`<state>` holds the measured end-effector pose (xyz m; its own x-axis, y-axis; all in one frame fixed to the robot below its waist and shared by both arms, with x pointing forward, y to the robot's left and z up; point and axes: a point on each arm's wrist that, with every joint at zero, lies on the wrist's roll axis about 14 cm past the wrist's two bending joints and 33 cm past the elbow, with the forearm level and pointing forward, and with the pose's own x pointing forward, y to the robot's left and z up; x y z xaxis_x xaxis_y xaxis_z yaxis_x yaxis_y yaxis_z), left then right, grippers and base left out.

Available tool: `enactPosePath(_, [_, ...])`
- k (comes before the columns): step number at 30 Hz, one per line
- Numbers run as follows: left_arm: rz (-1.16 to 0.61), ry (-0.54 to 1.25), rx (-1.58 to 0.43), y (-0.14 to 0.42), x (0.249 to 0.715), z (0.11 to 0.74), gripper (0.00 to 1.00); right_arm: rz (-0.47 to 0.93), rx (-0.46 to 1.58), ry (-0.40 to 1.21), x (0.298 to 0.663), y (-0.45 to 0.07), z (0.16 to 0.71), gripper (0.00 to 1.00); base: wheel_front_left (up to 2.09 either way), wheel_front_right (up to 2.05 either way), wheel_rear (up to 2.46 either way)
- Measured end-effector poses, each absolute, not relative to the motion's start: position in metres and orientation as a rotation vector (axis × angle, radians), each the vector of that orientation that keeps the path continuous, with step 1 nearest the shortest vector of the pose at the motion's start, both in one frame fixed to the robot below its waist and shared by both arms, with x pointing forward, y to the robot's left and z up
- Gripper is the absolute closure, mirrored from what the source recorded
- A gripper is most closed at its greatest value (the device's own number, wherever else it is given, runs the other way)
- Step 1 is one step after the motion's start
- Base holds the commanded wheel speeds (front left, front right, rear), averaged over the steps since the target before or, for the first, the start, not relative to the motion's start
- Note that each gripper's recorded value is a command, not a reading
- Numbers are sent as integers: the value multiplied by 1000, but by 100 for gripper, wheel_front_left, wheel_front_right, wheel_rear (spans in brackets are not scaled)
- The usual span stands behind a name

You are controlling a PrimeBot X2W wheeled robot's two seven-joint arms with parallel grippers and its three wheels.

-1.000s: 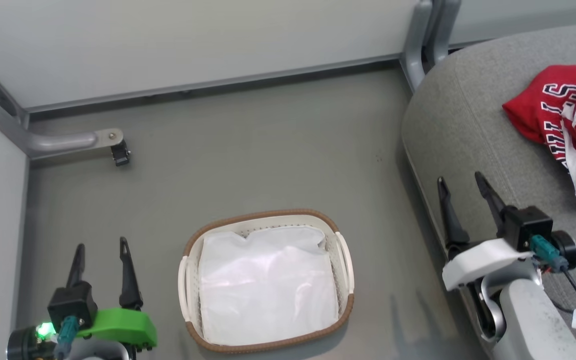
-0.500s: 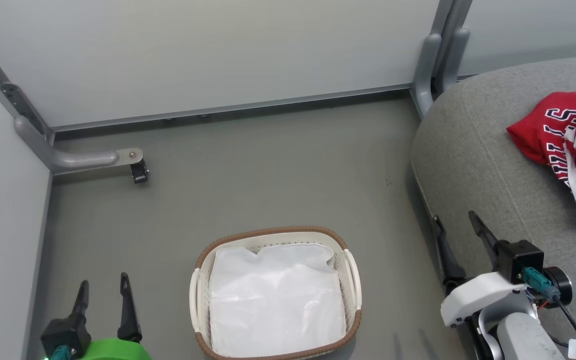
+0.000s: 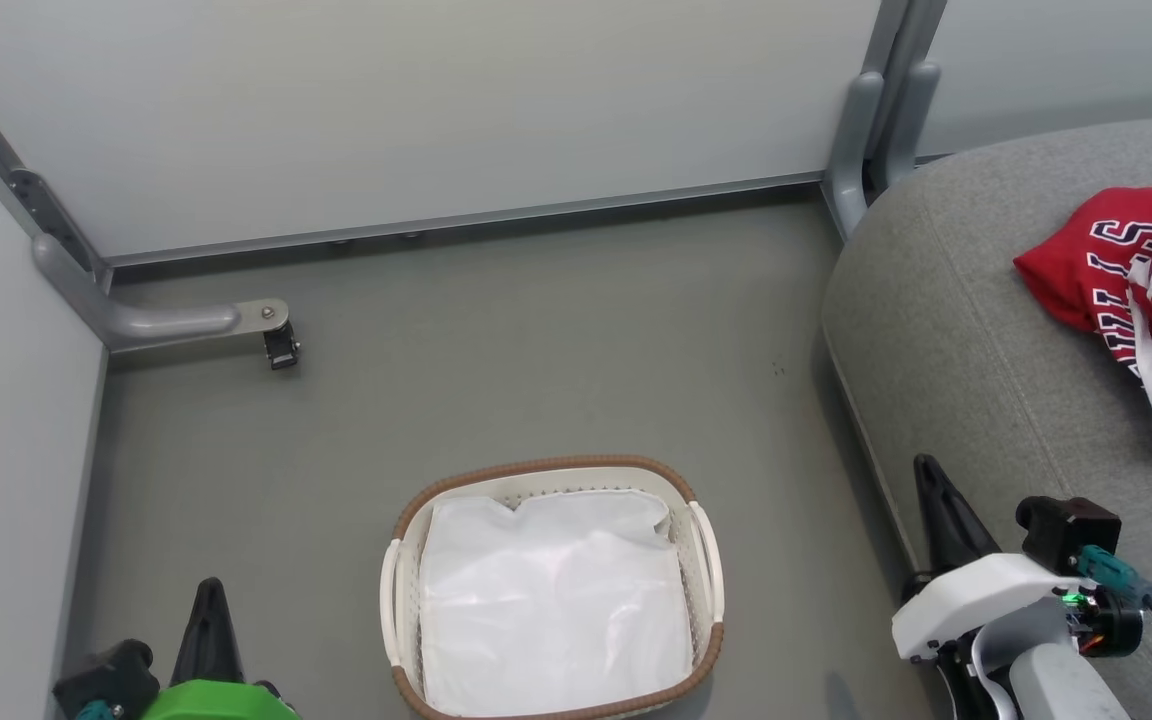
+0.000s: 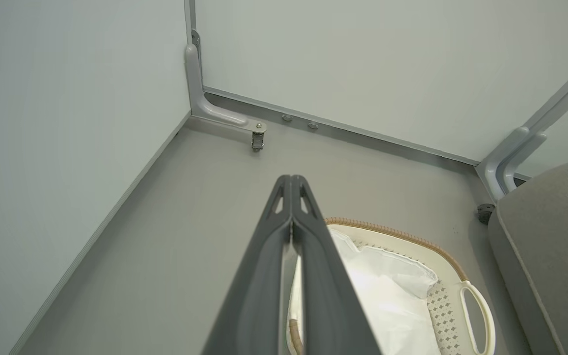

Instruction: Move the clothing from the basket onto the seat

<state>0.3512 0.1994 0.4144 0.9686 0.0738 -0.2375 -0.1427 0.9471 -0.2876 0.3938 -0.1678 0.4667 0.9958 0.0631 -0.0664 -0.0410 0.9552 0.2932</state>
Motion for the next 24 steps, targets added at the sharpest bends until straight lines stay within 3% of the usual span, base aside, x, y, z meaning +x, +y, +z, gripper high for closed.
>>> enactPosePath(24, [167, 190, -701, 204, 361, 430, 100, -37, 687, 86, 392, -184, 470, 100, 0, 0, 0])
